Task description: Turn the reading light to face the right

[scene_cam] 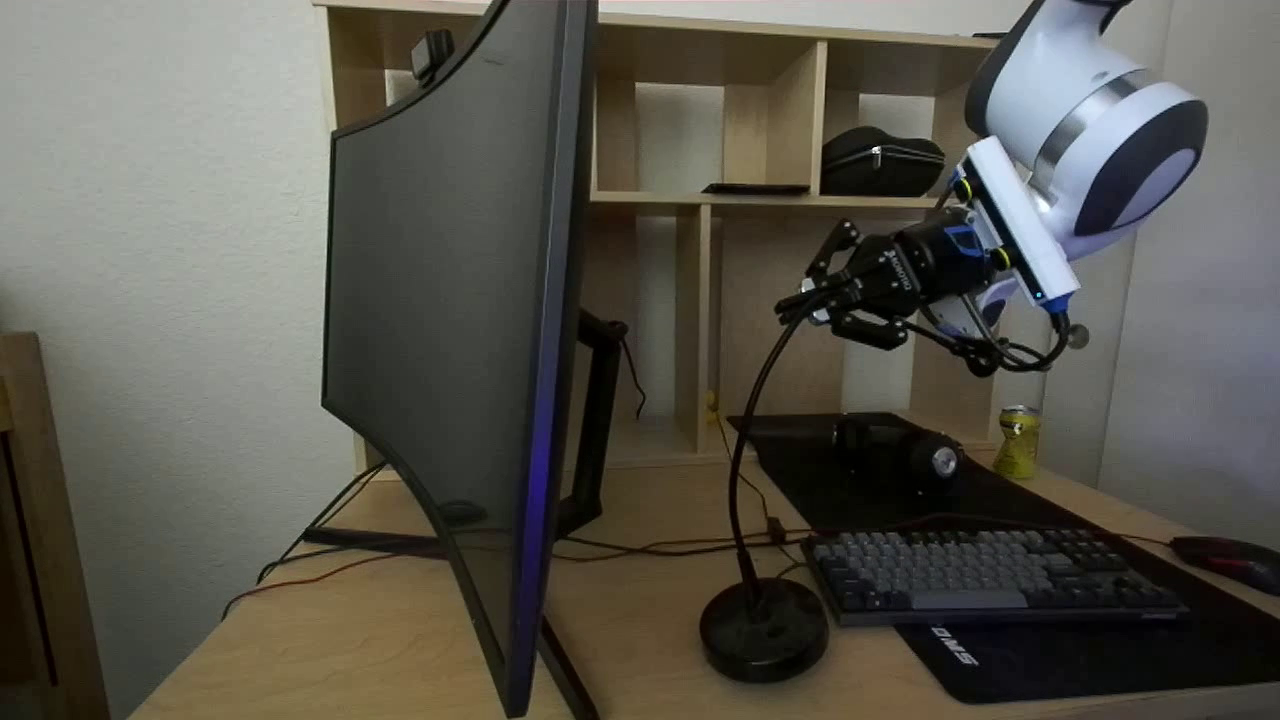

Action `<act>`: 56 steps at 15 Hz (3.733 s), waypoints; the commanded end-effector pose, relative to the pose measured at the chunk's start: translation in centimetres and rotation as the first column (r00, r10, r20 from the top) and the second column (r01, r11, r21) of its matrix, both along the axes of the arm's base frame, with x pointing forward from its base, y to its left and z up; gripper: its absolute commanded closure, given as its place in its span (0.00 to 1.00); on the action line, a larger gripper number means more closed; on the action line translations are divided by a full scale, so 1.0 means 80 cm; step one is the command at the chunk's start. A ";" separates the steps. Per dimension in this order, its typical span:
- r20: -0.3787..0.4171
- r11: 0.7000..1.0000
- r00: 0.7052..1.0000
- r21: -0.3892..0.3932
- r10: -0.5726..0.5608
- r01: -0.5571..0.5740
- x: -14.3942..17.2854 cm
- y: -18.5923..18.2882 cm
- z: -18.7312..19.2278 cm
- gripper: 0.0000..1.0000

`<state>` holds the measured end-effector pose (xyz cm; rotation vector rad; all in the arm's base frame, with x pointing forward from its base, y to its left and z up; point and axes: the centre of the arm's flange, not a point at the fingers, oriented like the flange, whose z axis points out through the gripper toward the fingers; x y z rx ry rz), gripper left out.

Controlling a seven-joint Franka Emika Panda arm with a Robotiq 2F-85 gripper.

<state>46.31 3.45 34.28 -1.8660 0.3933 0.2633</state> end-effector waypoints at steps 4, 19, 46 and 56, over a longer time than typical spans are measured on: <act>0.105 0.982 0.991 0.180 -0.078 0.059 0.009 0.013 -0.001 0.98; 0.170 0.971 0.972 0.200 -0.164 0.129 0.016 0.016 -0.018 0.98; 0.254 0.917 0.906 0.302 -0.339 0.259 0.024 0.022 -0.059 0.98; -0.093 0.924 0.921 -0.093 -0.380 0.371 0.003 -0.009 -0.034 0.18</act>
